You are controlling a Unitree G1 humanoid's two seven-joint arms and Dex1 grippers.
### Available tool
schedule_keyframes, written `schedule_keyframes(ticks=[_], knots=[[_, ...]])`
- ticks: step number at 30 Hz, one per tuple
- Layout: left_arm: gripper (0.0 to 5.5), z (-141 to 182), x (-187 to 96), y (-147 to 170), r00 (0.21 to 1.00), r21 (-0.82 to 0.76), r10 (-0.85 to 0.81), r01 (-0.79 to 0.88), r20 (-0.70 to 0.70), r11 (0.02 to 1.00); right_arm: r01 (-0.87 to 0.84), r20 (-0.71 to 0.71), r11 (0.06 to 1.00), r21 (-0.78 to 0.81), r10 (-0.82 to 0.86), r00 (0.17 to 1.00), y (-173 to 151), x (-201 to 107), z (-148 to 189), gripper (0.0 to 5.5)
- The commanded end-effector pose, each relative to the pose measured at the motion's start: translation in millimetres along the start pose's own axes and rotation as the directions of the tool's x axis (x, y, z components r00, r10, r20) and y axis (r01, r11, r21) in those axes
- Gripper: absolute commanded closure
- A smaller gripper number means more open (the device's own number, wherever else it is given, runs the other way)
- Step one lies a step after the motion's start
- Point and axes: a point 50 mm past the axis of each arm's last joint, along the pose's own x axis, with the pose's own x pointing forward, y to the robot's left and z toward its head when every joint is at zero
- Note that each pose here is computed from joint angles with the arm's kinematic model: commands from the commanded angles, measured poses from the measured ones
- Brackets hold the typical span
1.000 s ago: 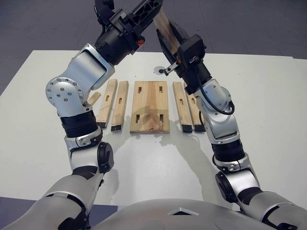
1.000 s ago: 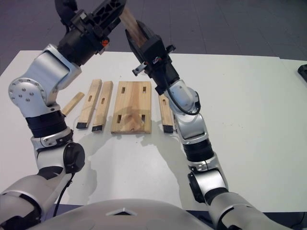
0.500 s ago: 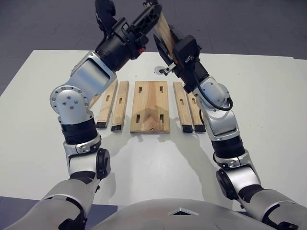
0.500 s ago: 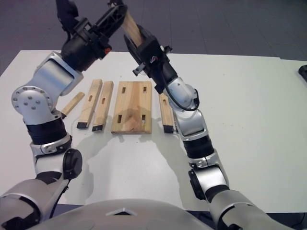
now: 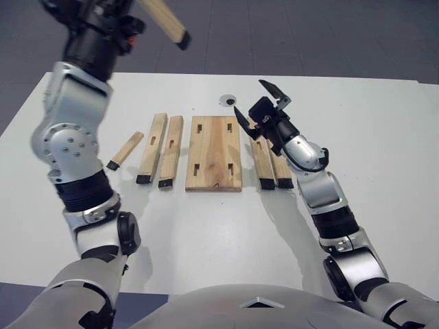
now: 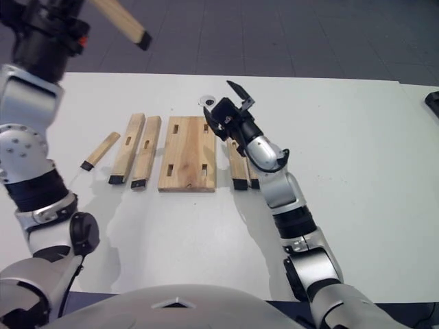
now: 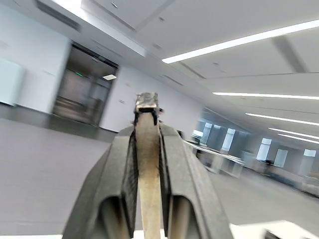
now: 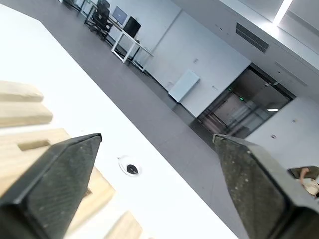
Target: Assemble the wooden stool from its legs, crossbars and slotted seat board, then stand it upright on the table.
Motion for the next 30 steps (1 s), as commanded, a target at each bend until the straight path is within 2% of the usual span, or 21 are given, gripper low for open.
schedule_keyframes(ticks=[1,3,5,8,15,21,30], knots=[[5.08,-22.0,-21.2,31.2,0.973,0.241,0.203,-0.172,-0.109,0.955,0.171,-0.005,0.984,0.043,-0.171,0.985,-22.5,-3.0,7.2,0.53],[5.08,-44.2,-28.9,35.0,0.950,0.384,0.258,-0.177,-0.173,0.906,0.261,-0.014,0.962,0.078,-0.261,0.965,-33.7,-1.3,10.5,0.20],[5.08,-64.6,-39.1,35.6,0.932,0.491,0.302,-0.171,-0.201,0.854,0.352,-0.027,0.929,0.113,-0.352,0.936,-47.2,0.7,13.2,0.10],[5.08,-84.3,-52.8,31.6,0.921,0.464,0.305,-0.166,-0.243,0.870,0.428,-0.037,0.892,0.145,-0.427,0.904,-61.5,0.9,15.7,0.10],[5.08,-106.5,-68.8,46.7,0.883,0.371,0.421,-0.326,-0.209,0.869,0.458,-0.042,0.872,0.172,-0.458,0.888,-68.1,0.2,14.5,0.10],[5.08,-117.6,-74.8,43.4,0.890,0.389,0.391,-0.282,-0.236,0.877,0.471,-0.040,0.862,0.187,-0.473,0.880,-66.8,-0.4,15.5,0.10],[5.08,-116.4,-89.9,51.0,0.890,0.424,0.375,-0.244,-0.260,0.872,0.479,-0.058,0.854,0.203,-0.478,0.876,-62.5,-7.1,10.1,0.10]])
